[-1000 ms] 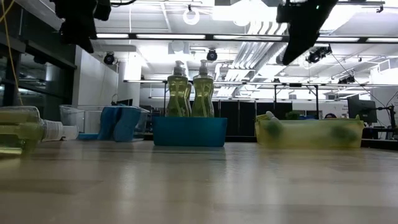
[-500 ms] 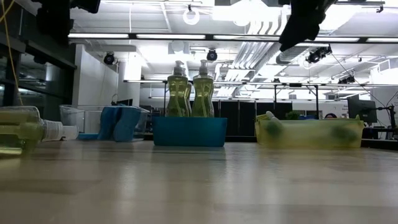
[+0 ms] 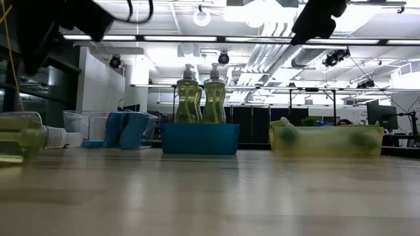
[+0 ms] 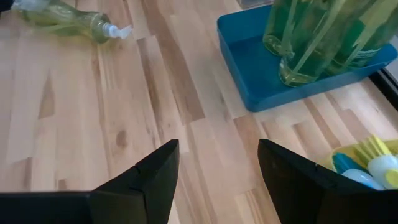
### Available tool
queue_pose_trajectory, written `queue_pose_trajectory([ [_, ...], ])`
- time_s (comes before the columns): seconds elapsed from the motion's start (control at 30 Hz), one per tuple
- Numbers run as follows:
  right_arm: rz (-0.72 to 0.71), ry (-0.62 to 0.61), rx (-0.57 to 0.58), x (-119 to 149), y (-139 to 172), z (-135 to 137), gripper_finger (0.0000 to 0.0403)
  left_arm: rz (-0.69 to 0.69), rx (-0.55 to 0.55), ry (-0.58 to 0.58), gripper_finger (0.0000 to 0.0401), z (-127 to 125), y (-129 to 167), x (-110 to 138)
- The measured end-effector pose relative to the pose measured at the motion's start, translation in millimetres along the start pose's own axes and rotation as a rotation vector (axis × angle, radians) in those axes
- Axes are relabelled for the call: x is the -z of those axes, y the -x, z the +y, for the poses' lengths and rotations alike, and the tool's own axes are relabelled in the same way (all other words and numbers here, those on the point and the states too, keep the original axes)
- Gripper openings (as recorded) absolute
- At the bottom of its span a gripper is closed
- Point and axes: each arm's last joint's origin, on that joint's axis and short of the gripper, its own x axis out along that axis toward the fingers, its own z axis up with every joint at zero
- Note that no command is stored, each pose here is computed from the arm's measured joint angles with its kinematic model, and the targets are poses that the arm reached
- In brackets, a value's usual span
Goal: Pick & Place Kitchen Sink Supplies
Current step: Put the yellow soap dispenser into the blue bin
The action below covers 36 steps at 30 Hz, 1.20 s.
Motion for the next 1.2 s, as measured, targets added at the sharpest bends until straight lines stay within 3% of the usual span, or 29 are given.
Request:
queue_pose_trajectory([
  [0.2,0.001,0.012,-0.01,1,1,3,0.0214,0.269,-0.022,0.025,0.0329,-15,-44,-19],
  [0.43,0.0,0.013,-0.005,1,1,3,0.0213,0.435,0.003,0.054,0.0342,-12,-80,-47],
  [0.97,0.0,0.014,-0.006,1,1,3,0.0212,0.425,0.076,0.062,0.0343,13,-81,-78],
  [1.2,0.001,0.02,-0.006,1,1,3,0.0211,0.486,0.062,0.051,0.0343,9,-107,-83],
])
